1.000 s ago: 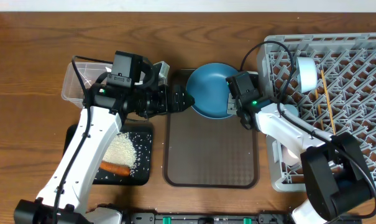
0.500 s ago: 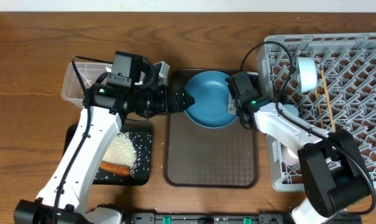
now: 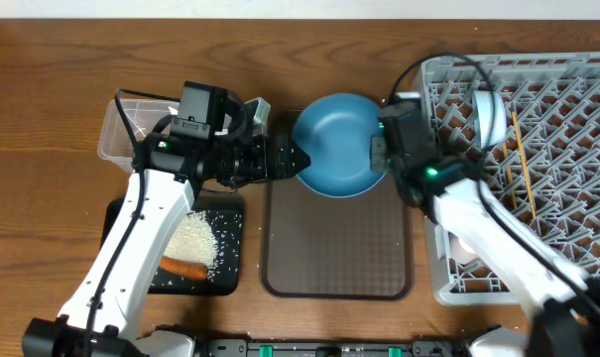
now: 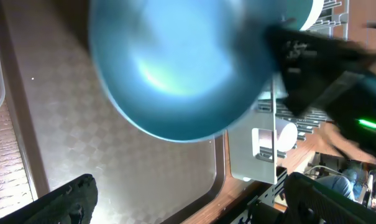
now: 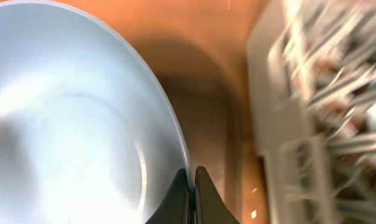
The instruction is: Sort waste into correct bins and load items into the dishwasher rack
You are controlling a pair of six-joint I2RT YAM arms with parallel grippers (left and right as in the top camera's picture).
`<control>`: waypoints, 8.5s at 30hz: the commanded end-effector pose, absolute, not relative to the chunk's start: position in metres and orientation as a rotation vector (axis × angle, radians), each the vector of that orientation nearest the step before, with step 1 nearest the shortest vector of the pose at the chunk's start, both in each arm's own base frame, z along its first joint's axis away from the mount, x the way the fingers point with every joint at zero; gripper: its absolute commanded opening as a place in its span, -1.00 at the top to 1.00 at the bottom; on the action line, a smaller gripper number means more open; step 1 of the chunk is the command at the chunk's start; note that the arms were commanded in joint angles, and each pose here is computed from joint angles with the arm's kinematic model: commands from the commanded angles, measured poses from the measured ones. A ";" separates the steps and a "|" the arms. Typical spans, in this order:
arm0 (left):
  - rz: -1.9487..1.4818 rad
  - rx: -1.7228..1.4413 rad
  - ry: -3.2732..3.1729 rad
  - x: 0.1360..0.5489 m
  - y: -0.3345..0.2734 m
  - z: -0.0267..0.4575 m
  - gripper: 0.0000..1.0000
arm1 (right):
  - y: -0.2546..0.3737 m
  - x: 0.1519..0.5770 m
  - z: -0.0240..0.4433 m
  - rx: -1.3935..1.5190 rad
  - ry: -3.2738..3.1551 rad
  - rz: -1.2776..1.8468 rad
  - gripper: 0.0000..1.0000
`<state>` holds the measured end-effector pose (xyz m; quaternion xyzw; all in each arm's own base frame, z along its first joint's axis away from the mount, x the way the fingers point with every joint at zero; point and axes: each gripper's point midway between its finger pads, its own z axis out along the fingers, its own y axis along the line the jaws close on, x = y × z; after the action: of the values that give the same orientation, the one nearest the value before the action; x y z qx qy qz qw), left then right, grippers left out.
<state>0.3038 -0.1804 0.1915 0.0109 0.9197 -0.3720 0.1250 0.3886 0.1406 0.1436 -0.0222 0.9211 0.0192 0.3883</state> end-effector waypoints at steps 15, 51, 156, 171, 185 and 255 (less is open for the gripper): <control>-1.069 0.044 2.664 0.305 -0.179 0.196 -0.96 | -0.026 0.344 0.323 -0.009 1.903 -0.630 0.98; -1.069 0.044 2.664 0.305 -0.179 0.196 -0.96 | -0.297 0.296 0.296 0.254 2.135 -1.897 0.98; -1.069 0.044 2.664 0.305 -0.179 0.196 -0.96 | 0.043 0.273 0.292 -0.297 2.072 0.046 -0.98; -1.068 0.044 2.664 0.305 -0.178 0.196 -0.96 | 0.015 0.143 0.383 -0.245 1.504 -0.106 -0.99; -1.069 0.044 2.664 0.305 -0.179 0.196 -0.96 | 0.012 0.206 0.308 -0.012 1.349 0.104 -0.99; -1.060 0.325 2.065 0.199 -0.163 0.361 -0.96 | 0.012 0.246 0.157 -0.011 1.643 0.089 -0.98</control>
<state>0.2179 -0.1685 0.3409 0.1112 0.8321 -0.4161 0.3496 0.2461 0.0137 0.1576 -0.0030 0.7322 0.0461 0.6796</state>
